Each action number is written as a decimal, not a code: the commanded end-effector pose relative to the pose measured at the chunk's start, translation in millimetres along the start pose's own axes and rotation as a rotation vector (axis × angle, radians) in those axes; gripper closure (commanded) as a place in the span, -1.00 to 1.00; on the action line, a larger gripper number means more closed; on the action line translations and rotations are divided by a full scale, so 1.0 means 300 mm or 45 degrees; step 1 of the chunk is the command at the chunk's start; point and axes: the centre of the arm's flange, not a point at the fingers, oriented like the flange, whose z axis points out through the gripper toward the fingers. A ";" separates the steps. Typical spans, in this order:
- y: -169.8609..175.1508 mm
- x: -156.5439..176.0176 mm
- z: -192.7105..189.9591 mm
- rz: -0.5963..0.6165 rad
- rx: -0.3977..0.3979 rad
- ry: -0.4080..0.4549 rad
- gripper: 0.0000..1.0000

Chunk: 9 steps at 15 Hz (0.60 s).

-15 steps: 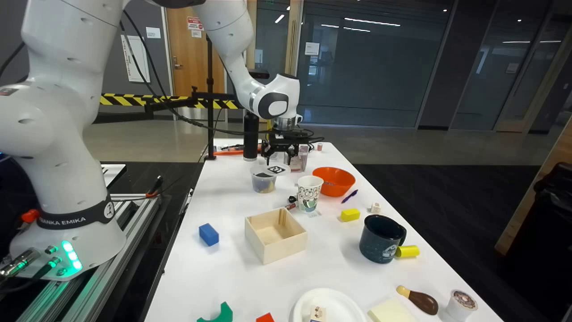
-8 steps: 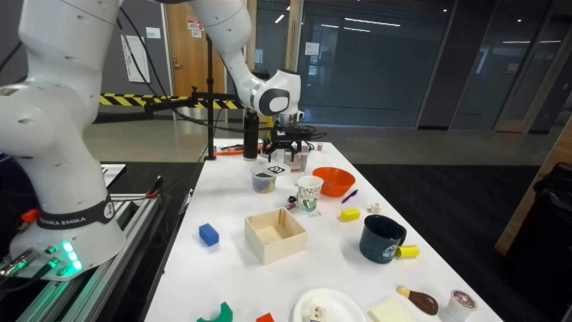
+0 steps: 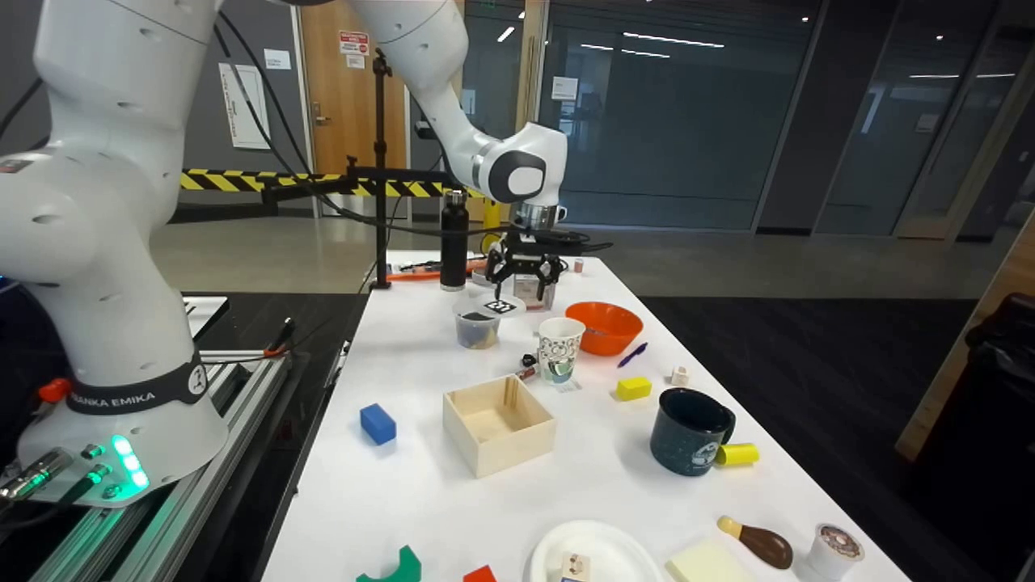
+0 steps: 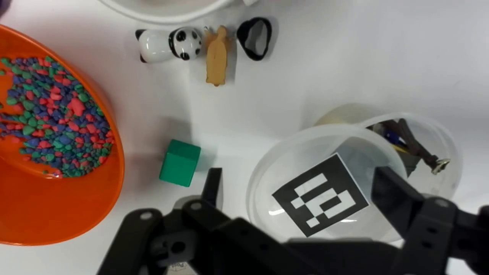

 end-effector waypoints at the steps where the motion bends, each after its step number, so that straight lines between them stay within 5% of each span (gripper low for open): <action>1: 0.040 0.020 -0.016 -0.060 0.021 -0.045 -1.00; 9: 0.056 0.037 0.038 -0.052 -0.004 0.011 -1.00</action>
